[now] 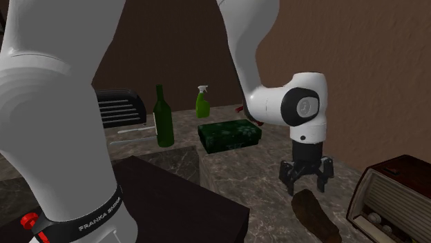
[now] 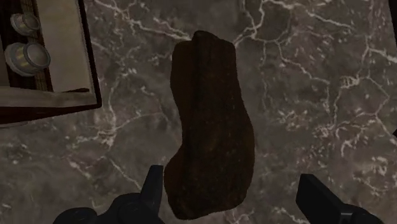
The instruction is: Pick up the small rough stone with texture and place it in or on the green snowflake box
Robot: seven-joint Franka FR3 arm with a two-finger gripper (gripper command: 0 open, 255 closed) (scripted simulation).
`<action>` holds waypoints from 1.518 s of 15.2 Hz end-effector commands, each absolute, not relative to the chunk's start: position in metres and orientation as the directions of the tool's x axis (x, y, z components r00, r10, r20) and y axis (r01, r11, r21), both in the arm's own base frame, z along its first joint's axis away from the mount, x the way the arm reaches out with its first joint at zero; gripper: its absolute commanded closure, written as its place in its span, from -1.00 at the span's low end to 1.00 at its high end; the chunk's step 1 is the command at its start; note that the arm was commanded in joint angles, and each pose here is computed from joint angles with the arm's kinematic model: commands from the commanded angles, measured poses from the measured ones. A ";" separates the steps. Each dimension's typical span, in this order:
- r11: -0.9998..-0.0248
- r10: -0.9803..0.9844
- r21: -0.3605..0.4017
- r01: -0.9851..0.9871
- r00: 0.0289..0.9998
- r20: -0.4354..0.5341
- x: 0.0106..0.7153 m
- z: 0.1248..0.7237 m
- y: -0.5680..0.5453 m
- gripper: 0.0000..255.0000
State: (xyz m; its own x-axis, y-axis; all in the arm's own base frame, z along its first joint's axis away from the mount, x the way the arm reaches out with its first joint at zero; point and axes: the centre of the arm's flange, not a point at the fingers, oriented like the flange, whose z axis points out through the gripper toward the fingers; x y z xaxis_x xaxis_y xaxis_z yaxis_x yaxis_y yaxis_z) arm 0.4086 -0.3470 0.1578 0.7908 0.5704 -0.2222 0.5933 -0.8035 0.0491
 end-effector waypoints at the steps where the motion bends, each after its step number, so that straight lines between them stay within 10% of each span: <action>1: -0.671 0.702 0.086 0.736 0.669 -0.245 0.383 0.149 -0.354 -1.00; 17: -0.667 0.706 0.087 0.740 0.665 -0.245 0.379 0.110 -0.364 -1.00; 18: -0.667 0.706 0.087 0.740 0.665 -0.245 0.379 0.110 -0.364 1.00; 23: -0.667 0.706 0.087 0.740 0.665 -0.245 0.378 0.110 -0.364 1.00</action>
State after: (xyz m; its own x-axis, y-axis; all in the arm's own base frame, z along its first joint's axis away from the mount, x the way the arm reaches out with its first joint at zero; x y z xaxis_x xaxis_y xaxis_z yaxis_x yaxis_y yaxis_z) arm 0.3784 -0.3635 0.1101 0.6646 0.7057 -0.2454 0.7401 -0.6668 0.0871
